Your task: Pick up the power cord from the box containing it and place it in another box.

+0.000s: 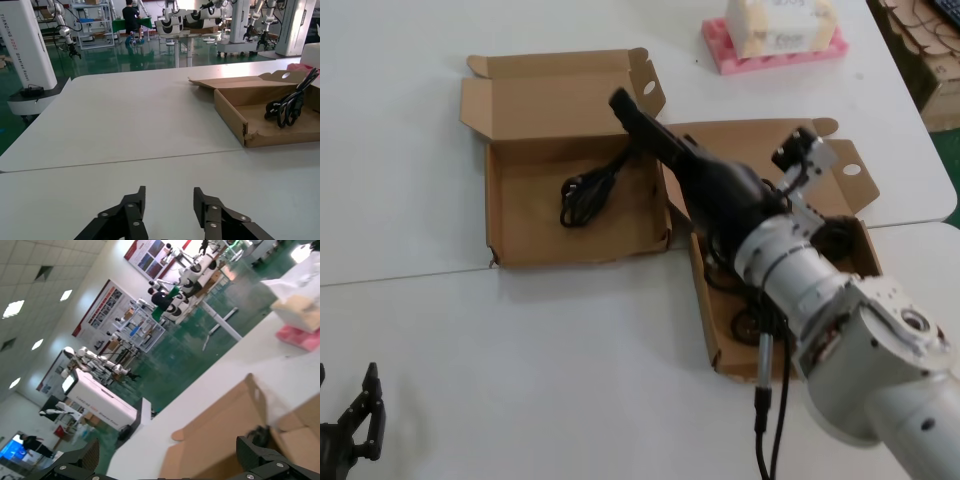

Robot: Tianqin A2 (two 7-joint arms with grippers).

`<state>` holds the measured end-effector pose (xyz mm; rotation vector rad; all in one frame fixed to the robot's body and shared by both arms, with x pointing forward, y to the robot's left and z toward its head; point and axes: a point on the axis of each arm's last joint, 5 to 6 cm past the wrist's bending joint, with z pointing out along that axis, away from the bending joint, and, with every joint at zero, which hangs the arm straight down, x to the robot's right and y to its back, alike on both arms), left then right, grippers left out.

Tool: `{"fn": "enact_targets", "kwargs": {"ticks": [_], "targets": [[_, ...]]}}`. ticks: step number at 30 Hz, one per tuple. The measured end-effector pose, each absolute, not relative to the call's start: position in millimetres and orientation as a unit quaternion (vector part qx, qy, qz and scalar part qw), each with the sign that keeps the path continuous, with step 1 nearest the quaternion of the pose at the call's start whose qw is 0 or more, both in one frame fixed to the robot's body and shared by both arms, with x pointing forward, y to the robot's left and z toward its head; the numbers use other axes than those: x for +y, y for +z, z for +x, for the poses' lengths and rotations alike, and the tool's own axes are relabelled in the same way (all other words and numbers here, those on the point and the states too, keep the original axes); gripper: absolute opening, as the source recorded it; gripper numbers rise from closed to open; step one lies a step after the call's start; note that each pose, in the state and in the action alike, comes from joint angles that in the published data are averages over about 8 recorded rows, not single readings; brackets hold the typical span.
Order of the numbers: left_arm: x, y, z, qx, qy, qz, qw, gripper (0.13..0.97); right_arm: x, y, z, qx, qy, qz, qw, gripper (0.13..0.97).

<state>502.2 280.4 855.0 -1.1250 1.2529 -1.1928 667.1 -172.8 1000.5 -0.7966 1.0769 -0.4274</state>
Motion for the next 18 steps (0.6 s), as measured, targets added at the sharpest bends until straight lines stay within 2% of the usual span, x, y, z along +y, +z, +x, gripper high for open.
{"fn": "enact_targets", "kwargs": {"ticks": [8,9,17,18], "targets": [[280,855.0,502,0.521,-0.496,-0.468,0.513,0.444,-185,974,650,0.508,-0.216,-0.364,0.750,0.966],[280,855.0,502,0.521,-0.496,-0.468,0.513,0.444,-187,971,648,0.509,-0.219,-0.364,0.748,0.966],[280,855.0,502,0.521,-0.496,-0.468,0.513,0.657,-201,946,629,0.522,-0.243,-0.364,0.732,0.966],[280,855.0,502,0.521,-0.496,-0.468,0.513,0.657,-202,943,627,0.523,-0.246,-0.364,0.730,0.966]]}}
